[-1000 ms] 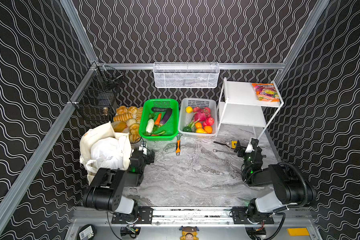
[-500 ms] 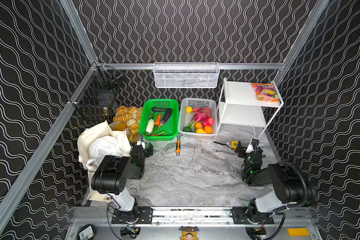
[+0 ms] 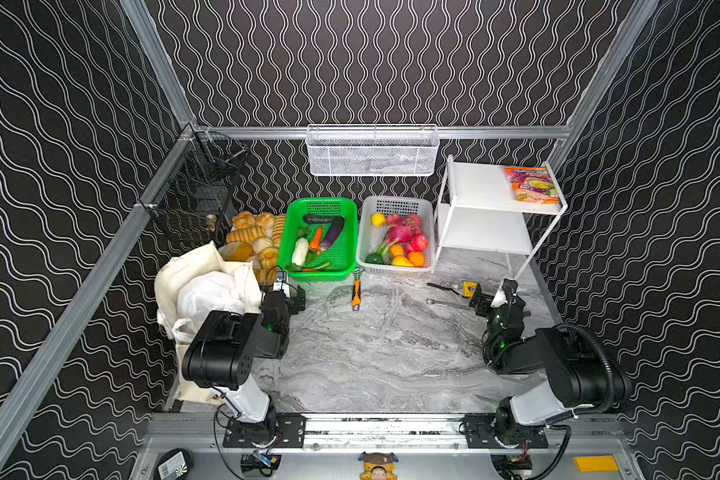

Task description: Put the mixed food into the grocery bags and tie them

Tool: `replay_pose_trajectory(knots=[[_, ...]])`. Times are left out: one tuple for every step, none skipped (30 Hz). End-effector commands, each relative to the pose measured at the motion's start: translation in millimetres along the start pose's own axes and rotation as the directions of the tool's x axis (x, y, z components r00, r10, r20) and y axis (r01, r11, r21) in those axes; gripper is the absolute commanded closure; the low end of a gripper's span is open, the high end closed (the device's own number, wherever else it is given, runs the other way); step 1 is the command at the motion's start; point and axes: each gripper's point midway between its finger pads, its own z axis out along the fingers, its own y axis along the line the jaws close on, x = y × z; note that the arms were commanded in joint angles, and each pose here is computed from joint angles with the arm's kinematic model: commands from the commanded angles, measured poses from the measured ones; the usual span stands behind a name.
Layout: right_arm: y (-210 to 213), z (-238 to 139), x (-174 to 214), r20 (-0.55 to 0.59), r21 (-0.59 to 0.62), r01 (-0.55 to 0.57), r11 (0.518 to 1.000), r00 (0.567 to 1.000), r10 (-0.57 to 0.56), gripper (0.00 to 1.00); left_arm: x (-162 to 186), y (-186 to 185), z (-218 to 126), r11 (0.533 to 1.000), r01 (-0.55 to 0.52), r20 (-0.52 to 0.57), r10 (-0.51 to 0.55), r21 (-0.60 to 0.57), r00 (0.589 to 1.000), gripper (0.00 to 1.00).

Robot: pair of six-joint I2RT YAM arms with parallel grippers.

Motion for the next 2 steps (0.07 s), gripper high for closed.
replay_pose_trajectory(knots=[[-1.1,1.3,-9.2,0.034,0.009,-0.017,1.000,0.999,0.017,0.00,-3.1,2.3,-0.3,1.000,0.015,0.015,-0.015,-0.012,1.000,0.01],[-1.0,0.9,-9.5,0.035,0.008,-0.017,1.000,0.999,0.017,0.00,-2.2,2.2,-0.3,1.000,0.018,0.010,-0.018,-0.012,1.000,0.01]])
